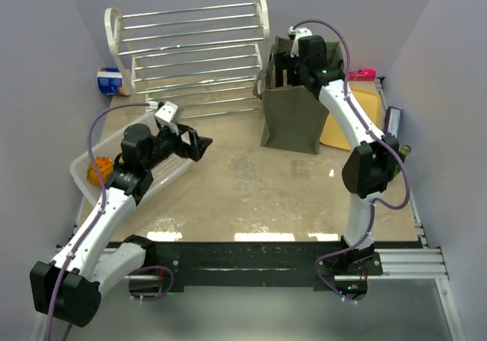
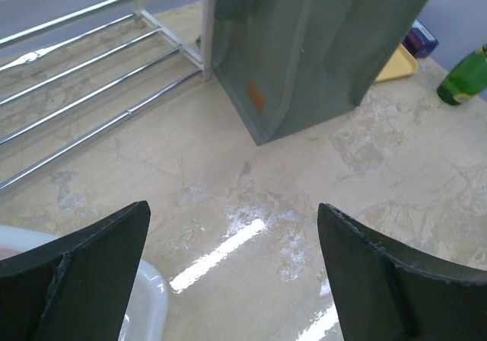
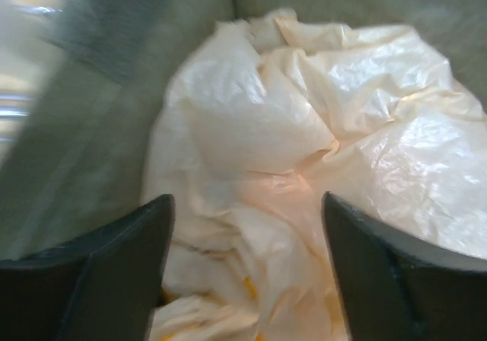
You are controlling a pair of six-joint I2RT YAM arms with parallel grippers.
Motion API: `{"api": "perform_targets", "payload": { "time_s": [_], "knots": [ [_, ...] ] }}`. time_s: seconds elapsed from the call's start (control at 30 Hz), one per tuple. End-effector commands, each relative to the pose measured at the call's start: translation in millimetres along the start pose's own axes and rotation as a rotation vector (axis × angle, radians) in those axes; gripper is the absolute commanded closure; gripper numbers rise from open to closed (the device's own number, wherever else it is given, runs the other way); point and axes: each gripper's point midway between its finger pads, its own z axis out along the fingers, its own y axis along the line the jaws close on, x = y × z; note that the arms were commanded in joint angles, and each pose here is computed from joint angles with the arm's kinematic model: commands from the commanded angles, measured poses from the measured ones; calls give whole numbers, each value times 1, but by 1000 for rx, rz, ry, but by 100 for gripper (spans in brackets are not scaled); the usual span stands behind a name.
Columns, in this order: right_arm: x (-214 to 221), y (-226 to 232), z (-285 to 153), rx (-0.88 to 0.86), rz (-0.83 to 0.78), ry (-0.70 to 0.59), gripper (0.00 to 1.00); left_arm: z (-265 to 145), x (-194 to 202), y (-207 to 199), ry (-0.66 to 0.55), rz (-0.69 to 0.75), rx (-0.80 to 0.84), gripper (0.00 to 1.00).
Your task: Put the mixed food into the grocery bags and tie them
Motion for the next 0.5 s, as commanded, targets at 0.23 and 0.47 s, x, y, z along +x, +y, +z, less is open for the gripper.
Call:
{"api": "perform_targets", "payload": {
  "time_s": [0.23, 0.47],
  "knots": [
    [-94, -61, -169, 40, 167, -323, 1, -75, -94, 111, -243, -121, -476, 0],
    [-44, -113, -228, 145, 269, -434, 1, -86, -114, 105, -229, -95, -395, 0]
  ]
}}
